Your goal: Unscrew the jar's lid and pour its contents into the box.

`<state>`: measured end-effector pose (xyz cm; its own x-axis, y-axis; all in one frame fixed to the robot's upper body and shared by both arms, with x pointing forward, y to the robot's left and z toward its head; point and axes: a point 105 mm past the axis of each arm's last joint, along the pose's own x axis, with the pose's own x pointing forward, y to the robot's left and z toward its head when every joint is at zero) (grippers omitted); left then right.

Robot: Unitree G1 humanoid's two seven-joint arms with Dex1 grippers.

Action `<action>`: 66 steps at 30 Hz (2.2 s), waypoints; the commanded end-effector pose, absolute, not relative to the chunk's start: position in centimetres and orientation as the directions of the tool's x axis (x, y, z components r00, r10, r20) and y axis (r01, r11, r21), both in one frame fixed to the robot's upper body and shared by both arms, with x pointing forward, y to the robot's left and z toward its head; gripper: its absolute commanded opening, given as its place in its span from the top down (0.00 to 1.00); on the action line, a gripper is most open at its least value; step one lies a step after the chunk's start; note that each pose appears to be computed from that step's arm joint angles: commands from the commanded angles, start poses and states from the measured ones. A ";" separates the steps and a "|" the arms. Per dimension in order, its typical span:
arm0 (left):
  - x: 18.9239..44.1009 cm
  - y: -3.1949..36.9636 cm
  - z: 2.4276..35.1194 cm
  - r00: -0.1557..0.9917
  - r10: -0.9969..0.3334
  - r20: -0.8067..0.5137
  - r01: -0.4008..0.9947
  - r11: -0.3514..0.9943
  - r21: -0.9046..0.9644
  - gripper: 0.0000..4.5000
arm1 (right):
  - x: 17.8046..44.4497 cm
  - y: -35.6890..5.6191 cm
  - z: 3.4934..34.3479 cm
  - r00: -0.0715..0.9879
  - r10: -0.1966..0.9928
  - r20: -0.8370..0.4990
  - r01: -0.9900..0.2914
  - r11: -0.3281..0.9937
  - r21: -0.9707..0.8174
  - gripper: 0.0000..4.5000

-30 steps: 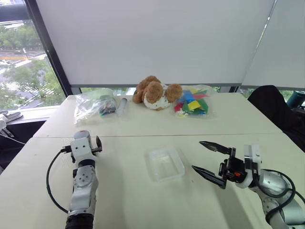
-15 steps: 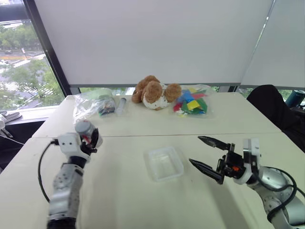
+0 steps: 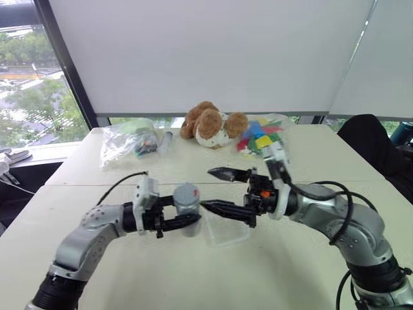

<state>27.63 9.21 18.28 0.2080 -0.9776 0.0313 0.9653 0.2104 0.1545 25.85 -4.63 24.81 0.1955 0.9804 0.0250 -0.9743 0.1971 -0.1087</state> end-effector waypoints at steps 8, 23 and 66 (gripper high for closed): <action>26.9 7.5 18.8 0.180 -0.983 0.032 0.957 0.182 0.225 0.53 | 26.8 -2.5 24.3 0.164 0.986 -0.031 -0.980 0.159 -0.121 0.00; 26.1 7.5 19.0 0.140 -0.990 0.023 0.964 0.142 0.224 0.53 | 25.2 -2.4 24.9 -0.005 0.999 -0.035 -0.976 -0.012 -0.219 0.46; 27.3 7.5 19.2 0.213 -0.971 0.107 0.943 0.233 0.238 0.53 | 27.3 -2.3 25.5 0.080 0.997 -0.021 -0.960 0.071 -0.270 0.01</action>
<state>27.63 7.78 18.35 0.2289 -0.9689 0.0938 0.9487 0.2436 0.2015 27.53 -2.62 24.35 0.0993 0.9944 -0.0364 -0.9722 0.0891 -0.2167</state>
